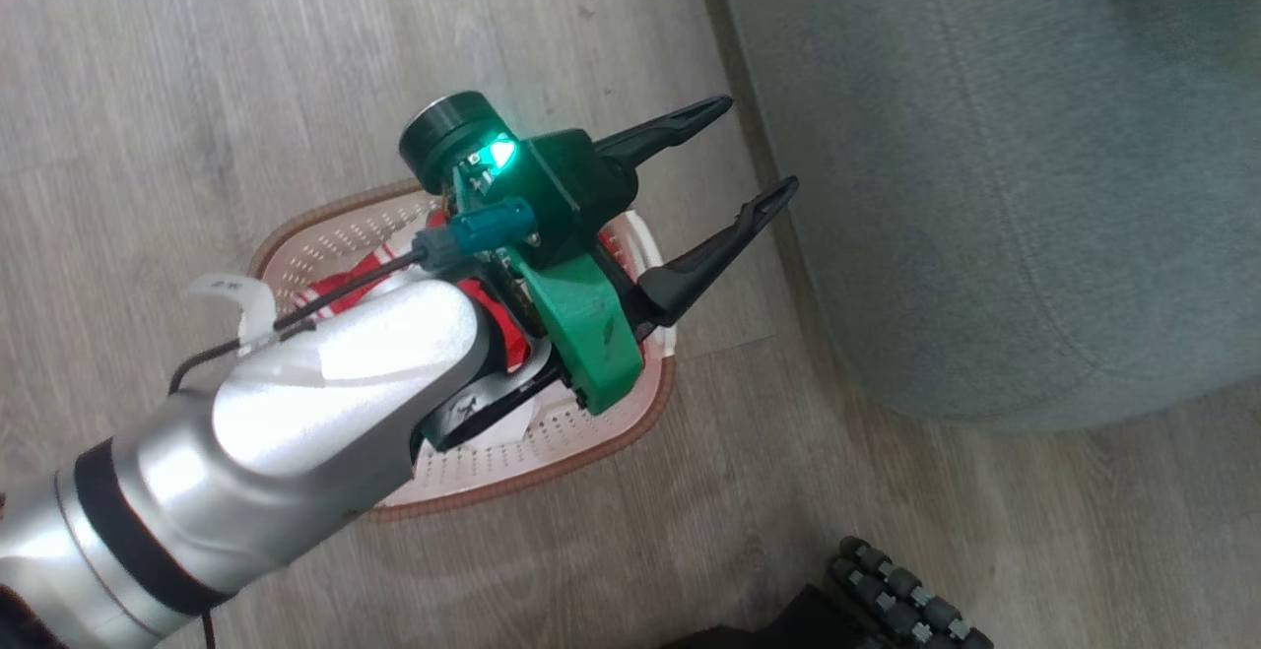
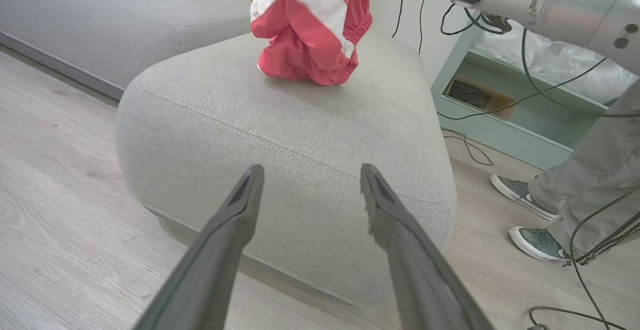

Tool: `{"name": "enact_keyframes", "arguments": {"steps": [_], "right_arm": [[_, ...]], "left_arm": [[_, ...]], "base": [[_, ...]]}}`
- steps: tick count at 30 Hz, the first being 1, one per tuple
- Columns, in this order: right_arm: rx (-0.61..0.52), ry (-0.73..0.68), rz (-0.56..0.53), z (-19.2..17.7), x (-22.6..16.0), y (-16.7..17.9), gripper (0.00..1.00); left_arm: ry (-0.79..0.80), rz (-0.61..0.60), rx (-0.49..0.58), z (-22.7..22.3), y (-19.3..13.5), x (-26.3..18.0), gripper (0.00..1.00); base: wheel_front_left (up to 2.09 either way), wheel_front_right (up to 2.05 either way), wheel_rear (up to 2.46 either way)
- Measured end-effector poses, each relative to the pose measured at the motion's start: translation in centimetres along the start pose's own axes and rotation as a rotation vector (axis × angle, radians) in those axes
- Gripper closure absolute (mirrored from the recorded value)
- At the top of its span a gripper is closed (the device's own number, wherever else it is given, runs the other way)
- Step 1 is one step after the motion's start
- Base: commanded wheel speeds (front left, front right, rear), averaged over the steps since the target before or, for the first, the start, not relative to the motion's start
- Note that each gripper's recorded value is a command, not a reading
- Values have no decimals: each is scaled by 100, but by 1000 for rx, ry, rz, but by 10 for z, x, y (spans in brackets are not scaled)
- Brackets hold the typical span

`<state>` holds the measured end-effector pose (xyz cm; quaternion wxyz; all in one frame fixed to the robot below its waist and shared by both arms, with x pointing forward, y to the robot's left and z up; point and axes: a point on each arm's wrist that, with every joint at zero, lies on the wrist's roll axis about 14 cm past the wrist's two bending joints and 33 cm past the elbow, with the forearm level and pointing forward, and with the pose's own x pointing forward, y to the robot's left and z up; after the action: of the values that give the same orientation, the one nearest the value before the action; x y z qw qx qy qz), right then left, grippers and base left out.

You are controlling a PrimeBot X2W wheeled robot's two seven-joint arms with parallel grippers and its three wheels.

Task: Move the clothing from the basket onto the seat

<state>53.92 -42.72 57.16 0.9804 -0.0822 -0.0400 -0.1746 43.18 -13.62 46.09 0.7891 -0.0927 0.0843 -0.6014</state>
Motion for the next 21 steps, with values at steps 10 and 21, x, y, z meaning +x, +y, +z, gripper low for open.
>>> {"name": "enact_keyframes", "arguments": {"steps": [10,21], "right_arm": [[-58,368,14,-95,-13,11,100],[-91,542,21,-119,-33,9,0]], "left_arm": [[6,28,-8,-7,9,-8,0],[-14,33,20,5,5,-9,0]], "base": [[0,0,0],[0,0,0]]}}
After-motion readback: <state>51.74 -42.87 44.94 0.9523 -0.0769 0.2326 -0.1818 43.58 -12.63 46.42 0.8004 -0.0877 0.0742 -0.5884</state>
